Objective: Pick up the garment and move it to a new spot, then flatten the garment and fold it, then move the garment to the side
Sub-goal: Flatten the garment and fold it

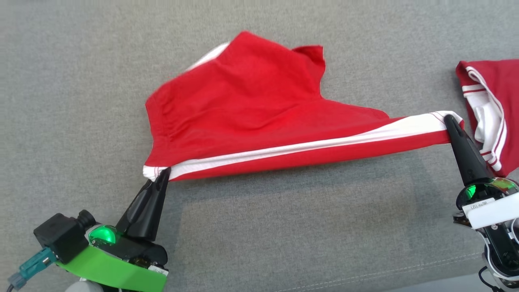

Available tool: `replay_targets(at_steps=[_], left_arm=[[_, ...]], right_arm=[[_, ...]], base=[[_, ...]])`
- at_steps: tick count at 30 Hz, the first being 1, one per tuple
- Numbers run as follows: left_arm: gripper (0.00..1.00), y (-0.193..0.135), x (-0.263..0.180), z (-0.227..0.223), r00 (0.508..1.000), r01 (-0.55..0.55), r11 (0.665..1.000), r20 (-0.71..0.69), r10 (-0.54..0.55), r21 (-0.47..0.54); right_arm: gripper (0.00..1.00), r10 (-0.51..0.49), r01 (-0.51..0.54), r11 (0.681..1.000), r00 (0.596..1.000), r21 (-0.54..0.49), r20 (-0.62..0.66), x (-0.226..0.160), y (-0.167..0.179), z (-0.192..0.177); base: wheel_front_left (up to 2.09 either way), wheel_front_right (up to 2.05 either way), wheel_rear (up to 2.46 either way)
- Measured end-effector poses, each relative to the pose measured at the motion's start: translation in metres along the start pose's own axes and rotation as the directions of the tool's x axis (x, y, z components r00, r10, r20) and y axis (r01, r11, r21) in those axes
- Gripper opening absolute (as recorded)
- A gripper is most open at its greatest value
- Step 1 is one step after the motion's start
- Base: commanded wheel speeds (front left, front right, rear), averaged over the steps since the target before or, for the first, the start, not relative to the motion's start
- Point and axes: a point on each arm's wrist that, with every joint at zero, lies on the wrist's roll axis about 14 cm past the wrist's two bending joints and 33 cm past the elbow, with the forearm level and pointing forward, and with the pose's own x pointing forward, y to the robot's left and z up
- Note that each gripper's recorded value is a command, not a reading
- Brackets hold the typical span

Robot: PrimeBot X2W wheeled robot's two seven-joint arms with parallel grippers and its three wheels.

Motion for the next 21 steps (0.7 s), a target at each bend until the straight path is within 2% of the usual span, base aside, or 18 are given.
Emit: replay_targets(at_steps=[8,13,19,21], left_arm=[[0.0,-0.029,-0.01,0.026,0.998,0.047,0.998,0.036,-0.048,0.035],[0.0,-0.052,-0.013,0.06,0.991,0.096,0.993,0.083,-0.102,0.073],[0.0,-0.074,-0.006,0.103,0.979,0.161,0.977,0.104,-0.177,0.143],[0.0,-0.078,0.003,0.124,0.973,0.178,0.962,0.106,-0.203,0.207]], right_arm=[[0.0,0.079,-0.077,0.997,0.995,-0.031,0.064,-0.009,0.029,0.027],[0.0,0.146,-0.137,0.988,0.98,-0.077,0.135,-0.016,0.05,0.055],[0.0,0.245,-0.218,0.963,0.954,-0.161,0.173,-0.014,0.079,0.087],[0.0,0.296,-0.259,0.943,0.939,-0.208,0.174,-0.006,0.093,0.1]], base=[[0.0,0.0,0.0],[0.0,0.0,0.0],[0.0,0.0,0.0],[0.0,0.0,0.0]])
